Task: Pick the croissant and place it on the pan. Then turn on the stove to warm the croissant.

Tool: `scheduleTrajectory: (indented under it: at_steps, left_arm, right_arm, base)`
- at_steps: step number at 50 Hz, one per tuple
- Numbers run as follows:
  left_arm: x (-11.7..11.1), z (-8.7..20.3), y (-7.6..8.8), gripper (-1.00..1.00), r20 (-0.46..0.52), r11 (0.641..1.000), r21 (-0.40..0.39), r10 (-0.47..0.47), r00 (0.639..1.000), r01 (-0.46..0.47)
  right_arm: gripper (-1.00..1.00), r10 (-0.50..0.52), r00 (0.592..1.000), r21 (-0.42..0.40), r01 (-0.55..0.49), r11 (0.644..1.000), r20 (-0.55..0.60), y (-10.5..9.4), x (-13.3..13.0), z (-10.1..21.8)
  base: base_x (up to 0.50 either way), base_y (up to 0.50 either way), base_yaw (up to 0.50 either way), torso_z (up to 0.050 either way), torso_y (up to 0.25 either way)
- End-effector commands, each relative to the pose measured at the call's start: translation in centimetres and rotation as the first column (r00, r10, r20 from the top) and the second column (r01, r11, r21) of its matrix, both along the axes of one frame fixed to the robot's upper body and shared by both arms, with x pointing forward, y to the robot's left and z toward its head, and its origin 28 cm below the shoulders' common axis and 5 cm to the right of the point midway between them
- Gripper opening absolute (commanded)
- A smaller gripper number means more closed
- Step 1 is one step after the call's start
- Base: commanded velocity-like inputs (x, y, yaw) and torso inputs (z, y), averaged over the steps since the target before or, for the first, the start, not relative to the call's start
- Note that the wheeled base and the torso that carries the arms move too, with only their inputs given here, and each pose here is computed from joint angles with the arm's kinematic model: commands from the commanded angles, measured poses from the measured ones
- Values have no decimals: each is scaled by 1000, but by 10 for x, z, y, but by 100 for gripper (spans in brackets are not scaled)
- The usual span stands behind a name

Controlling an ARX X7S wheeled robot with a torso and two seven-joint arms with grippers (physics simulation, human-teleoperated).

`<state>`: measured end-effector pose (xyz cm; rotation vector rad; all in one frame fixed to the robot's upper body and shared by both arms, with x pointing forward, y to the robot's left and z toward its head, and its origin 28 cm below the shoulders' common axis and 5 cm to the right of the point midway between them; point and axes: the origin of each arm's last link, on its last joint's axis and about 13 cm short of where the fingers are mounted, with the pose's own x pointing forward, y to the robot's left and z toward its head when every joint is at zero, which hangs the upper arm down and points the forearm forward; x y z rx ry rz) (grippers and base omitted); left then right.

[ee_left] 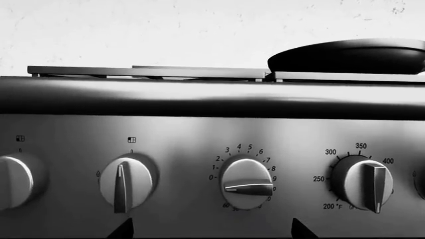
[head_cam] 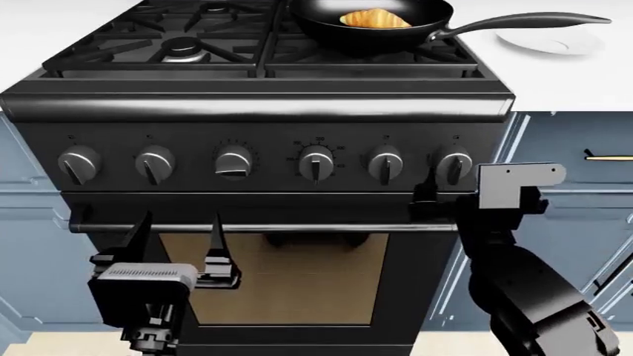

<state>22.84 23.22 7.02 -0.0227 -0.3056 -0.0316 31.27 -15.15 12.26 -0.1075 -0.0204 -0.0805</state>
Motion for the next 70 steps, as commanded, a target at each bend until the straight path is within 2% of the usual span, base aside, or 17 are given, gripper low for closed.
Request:
scheduleTrajectory:
  at_steps: [1,65,66,70]
  left_arm:
    - [1,-1,0,100,-2,1000,2,2,1000,-2]
    - [2,-2,0,100,-11,1000,-2,8,1000,-8]
    - [2,-2,0,100,-12,1000,-3,7,1000,-7]
    - [2,-2,0,100,-11,1000,-3,5,1000,-5]
  right_arm:
    - [100,1,1000,-6,-1,1000,0,-1,7,0]
    - [100,10,999,-1,-10,1000,-48,-5,30,-14]
    - [-100,10,999,-2,-10,1000,-48,-5,30,-14]
    - [-100,9,999,-4,-9,1000,-45,-5,29,-13]
  base:
    - [0,0,0,0,0]
    - [0,0,0,0,0]
    - [0,0,0,0,0]
    - [0,0,0,0,0]
